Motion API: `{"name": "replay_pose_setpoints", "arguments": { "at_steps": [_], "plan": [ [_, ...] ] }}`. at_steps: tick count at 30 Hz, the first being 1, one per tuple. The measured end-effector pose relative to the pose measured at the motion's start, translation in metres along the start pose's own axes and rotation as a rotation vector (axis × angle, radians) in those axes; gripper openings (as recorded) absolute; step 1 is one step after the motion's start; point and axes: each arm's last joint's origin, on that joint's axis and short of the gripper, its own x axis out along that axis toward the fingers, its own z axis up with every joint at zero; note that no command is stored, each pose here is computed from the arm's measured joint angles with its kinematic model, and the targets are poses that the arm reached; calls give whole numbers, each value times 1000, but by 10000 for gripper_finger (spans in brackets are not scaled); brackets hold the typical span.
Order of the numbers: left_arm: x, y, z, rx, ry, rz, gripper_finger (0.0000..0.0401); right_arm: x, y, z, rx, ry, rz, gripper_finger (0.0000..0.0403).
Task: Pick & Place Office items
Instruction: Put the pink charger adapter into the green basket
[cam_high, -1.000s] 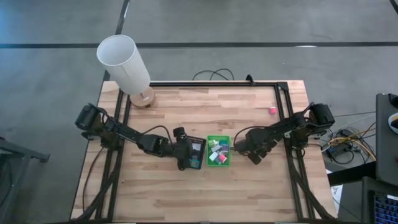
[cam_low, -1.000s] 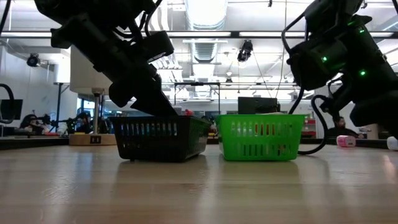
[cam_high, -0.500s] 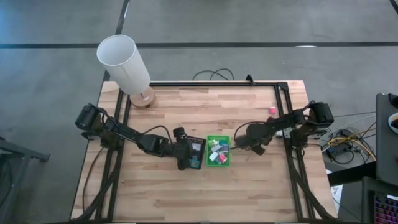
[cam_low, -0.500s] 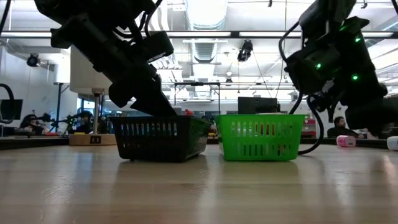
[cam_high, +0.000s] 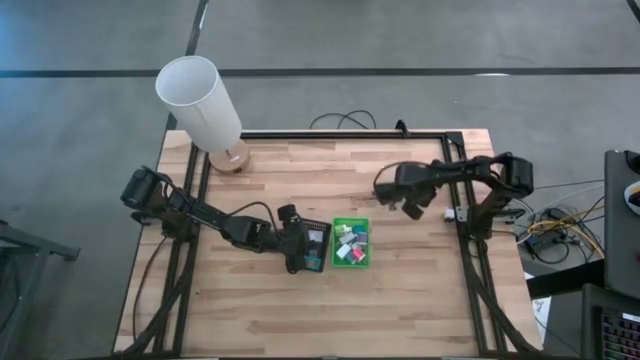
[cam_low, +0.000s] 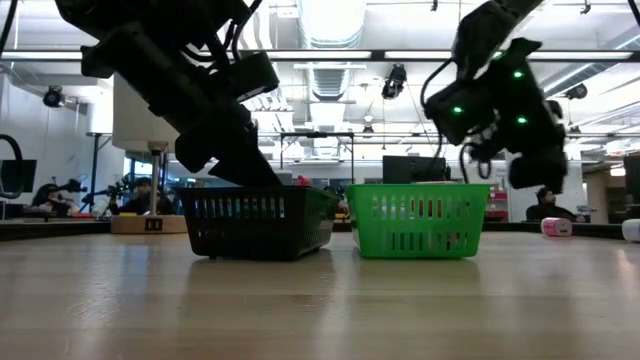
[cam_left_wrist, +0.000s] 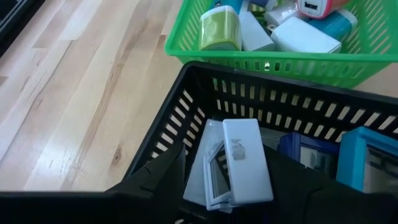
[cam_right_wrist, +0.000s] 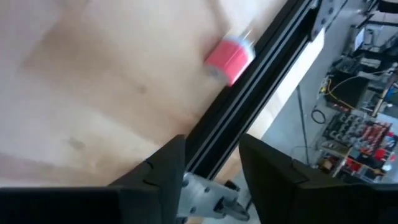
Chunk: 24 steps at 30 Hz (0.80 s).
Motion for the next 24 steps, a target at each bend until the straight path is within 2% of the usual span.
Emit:
{"name": "replay_pose_setpoints", "arguments": {
  "at_steps": [11, 19, 24],
  "plan": [
    [0, 0, -2, -34, 16, 3, 188, 0, -55, 42, 164, 14, 72, 203],
    [0, 1, -5, -53, 48, 5, 188, 1, -83, 68, 274, -81, 359, 217],
    [0, 1, -5, -67, 51, 3, 188, 5, -102, 77, 369, -111, 398, 225]
  ]
}}
